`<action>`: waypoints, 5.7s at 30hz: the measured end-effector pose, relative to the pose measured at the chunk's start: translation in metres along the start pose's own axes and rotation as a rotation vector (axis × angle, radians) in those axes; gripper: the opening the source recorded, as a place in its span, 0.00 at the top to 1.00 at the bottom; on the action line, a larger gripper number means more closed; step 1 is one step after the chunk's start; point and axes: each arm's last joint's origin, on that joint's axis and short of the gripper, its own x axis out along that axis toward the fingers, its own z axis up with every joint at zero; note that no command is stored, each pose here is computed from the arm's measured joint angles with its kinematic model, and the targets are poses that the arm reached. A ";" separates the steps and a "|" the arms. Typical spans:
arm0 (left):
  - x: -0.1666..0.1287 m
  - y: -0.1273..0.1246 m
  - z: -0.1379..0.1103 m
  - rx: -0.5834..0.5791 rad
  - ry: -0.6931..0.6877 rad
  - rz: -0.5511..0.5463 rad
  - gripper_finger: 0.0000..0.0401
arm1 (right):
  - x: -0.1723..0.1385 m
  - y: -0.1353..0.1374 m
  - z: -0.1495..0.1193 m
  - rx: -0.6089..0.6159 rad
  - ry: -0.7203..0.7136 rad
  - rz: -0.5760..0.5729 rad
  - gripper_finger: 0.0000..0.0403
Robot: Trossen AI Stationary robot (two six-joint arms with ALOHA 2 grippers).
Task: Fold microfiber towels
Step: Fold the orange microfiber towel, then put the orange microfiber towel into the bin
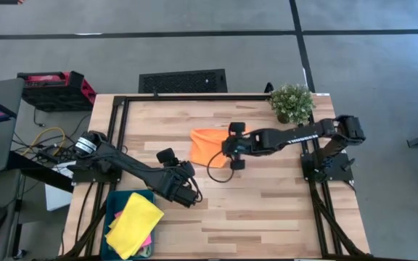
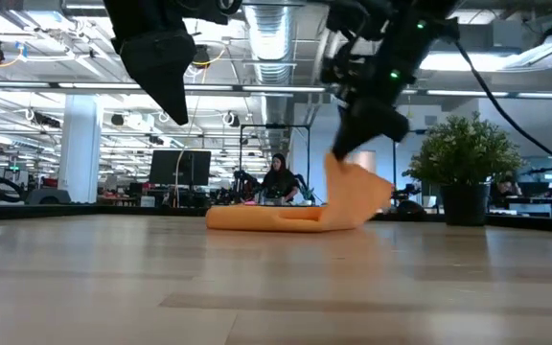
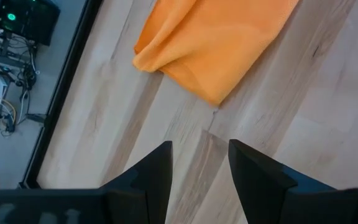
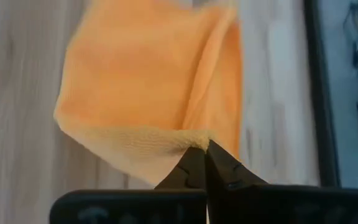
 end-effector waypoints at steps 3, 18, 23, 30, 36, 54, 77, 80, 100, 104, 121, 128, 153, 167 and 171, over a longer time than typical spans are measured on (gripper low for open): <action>0.000 0.000 0.000 0.000 0.001 -0.001 0.63 | 0.001 -0.010 0.010 0.000 -0.104 0.003 0.99; 0.000 0.000 0.000 0.001 0.005 -0.003 0.63 | 0.037 -0.021 0.027 -0.053 -0.232 -0.048 0.99; 0.001 0.002 -0.001 -0.008 0.018 0.009 0.63 | 0.055 -0.028 0.044 -0.087 -0.216 -0.065 0.99; 0.001 0.003 -0.002 -0.007 0.037 0.009 0.62 | 0.077 -0.037 0.076 -0.155 -0.248 -0.097 0.99; 0.001 0.003 -0.002 -0.003 0.044 0.010 0.62 | 0.093 -0.038 0.094 -0.191 -0.288 -0.059 0.99; 0.001 0.006 -0.005 -0.019 0.076 0.025 0.62 | 0.085 -0.035 0.117 -0.431 -0.476 0.051 0.99; 0.001 0.006 -0.005 -0.024 0.089 0.015 0.63 | 0.082 -0.034 0.122 -0.462 -0.532 0.018 0.67; 0.001 0.006 -0.005 -0.024 0.089 0.015 0.63 | 0.081 -0.033 0.124 -0.460 -0.545 0.009 0.57; 0.000 0.005 -0.008 -0.022 0.141 -0.013 0.63 | 0.086 -0.025 0.111 -0.521 -0.457 0.161 0.40; 0.000 0.006 -0.008 -0.017 0.148 -0.010 0.63 | 0.085 -0.022 0.110 -0.514 -0.453 0.180 0.42; 0.003 0.006 -0.009 0.323 0.130 -0.013 0.63 | -0.024 -0.021 0.073 -0.247 -0.049 0.456 0.45; 0.039 0.015 0.004 0.451 0.154 -0.068 0.63 | -0.058 0.009 0.062 -0.209 0.120 0.526 0.45; 0.126 0.055 0.026 0.561 0.186 -0.602 0.69 | -0.068 0.032 0.063 -0.194 0.162 0.460 0.45; 0.134 0.038 0.004 0.588 0.167 -0.504 0.69 | -0.066 0.028 0.064 -0.164 0.155 0.453 0.45; 0.134 0.036 0.005 0.558 0.145 -0.431 0.69 | -0.066 0.028 0.064 -0.162 0.148 0.452 0.45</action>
